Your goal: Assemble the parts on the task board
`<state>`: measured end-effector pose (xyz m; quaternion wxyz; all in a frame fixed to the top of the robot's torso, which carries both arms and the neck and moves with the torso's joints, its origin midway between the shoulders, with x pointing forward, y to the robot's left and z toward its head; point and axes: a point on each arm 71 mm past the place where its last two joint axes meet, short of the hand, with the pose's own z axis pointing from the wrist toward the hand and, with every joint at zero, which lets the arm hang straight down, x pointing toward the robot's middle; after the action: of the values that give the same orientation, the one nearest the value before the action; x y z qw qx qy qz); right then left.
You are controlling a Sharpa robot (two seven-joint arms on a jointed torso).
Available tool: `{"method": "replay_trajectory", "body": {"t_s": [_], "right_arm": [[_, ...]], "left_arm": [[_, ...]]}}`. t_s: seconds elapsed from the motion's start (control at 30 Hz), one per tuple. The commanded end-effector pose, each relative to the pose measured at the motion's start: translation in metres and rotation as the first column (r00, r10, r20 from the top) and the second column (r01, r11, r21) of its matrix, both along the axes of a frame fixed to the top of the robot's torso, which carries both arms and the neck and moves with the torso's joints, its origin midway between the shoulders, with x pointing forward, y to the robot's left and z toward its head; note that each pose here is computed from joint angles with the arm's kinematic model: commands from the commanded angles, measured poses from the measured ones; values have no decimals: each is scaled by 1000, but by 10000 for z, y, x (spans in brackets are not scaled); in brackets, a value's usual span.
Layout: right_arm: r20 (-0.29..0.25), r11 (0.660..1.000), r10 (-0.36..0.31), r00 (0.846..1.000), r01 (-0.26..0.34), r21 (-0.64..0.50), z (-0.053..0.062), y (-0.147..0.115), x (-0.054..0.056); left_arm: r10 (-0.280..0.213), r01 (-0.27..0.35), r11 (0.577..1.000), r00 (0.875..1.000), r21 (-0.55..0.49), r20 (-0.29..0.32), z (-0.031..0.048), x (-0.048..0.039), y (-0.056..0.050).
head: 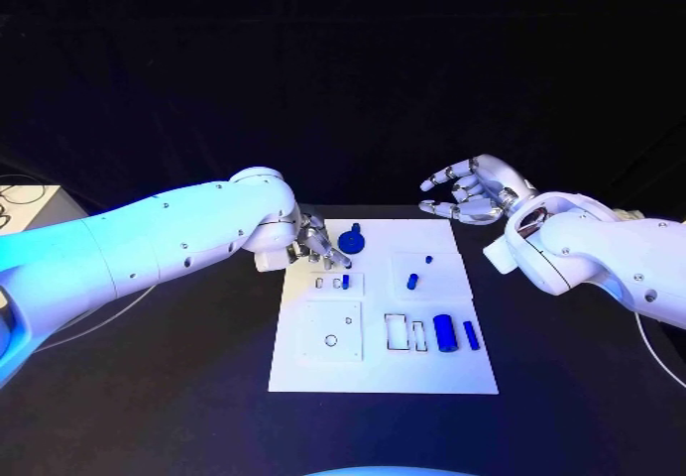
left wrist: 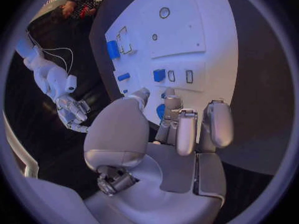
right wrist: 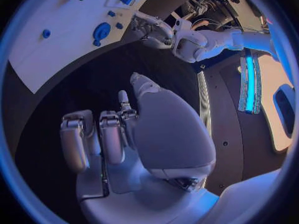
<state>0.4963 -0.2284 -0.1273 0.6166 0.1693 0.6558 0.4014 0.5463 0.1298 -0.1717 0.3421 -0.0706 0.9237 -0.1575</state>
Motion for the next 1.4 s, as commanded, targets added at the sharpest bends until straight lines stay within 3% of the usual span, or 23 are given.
{"method": "replay_trajectory", "body": {"t_s": [0.03,0.5,0.97,1.4], "right_arm": [[-13,1000,4,1000,-4,-23,-9,8,6],[-27,999,0,1000,-1,-43,-24,24,24],[-33,999,0,999,-2,-48,-29,14,24],[-35,999,5,999,-6,-50,-32,29,27]], "left_arm": [[-31,32,998,999,56,-18,-10,-4,-59],[-63,65,995,998,74,-24,-62,-10,-255],[-56,59,994,998,89,-38,-88,19,-196],[-61,65,994,997,92,-54,-132,11,-209]]}}
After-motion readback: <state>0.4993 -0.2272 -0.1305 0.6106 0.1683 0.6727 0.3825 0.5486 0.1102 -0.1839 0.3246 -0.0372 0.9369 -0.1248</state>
